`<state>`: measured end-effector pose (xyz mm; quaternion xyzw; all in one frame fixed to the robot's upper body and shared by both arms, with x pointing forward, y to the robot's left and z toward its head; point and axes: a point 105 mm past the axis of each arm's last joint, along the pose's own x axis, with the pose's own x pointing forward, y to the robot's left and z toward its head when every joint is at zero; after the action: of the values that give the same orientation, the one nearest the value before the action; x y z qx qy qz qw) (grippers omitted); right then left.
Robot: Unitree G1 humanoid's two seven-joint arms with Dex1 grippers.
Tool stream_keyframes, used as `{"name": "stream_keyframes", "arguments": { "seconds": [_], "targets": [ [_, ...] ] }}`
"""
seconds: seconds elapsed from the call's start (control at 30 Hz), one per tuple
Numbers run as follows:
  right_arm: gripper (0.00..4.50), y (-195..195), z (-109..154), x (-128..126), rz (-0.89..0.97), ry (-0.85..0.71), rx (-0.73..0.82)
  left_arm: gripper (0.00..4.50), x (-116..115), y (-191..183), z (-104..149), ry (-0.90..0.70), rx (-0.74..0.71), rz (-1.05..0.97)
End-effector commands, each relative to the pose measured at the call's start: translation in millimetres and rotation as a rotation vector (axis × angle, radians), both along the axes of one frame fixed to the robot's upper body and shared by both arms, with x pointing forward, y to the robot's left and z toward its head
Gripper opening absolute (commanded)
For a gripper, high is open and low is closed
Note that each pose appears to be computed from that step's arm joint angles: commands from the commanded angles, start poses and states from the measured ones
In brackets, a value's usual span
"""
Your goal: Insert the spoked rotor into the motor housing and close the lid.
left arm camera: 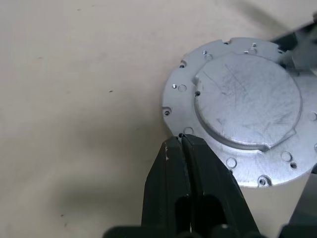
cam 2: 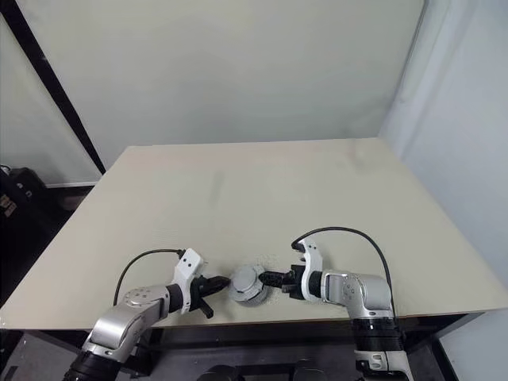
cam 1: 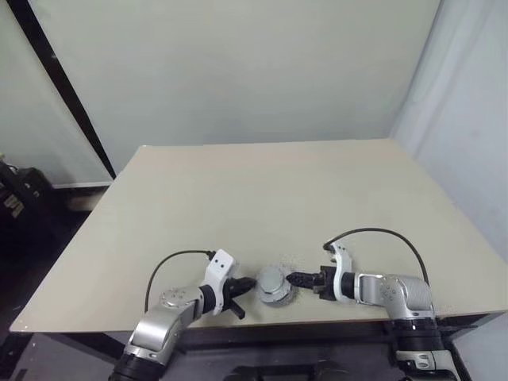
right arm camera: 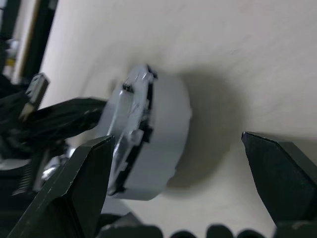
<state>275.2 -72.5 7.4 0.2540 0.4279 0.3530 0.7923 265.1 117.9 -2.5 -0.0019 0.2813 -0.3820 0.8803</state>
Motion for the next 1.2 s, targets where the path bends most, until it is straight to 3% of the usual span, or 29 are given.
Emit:
{"name": "stream_keyframes", "arguments": {
  "seconds": [0.03,0.2,0.23,0.3,0.53,1.0,1.2],
  "targets": [
    [4.47,6.7,11.4,0.2,0.009,-0.019,0.045,0.0,-4.9,-4.1,-8.8,0.036,0.013,-0.012],
    [4.47,11.2,9.0,-4.7,0.01,0.014,0.069,0.0,-5.1,-6.6,-8.8,0.035,0.008,-0.016],
    [4.3,11.7,8.4,-5.5,0.009,0.023,0.074,0.0,-5.0,-6.9,-8.8,0.034,0.007,-0.015],
    [3.9,12.6,7.6,-7.0,0.005,0.037,0.084,0.0,-4.7,-7.2,-8.7,0.033,0.005,-0.015],
    [1.55,12.9,4.6,-10.1,-0.017,0.081,0.113,0.0,-4.0,-8.3,-8.5,0.03,0.002,-0.012],
    [1.51,10.5,0.5,-10.0,-0.046,0.105,0.119,0.0,1.2,-8.7,-4.6,0.005,-0.027,0.011],
    [1.45,12.0,5.1,-7.9,-0.081,0.125,0.203,0.0,15.5,8.8,12.3,0.007,-0.192,0.186]
  ]
}}
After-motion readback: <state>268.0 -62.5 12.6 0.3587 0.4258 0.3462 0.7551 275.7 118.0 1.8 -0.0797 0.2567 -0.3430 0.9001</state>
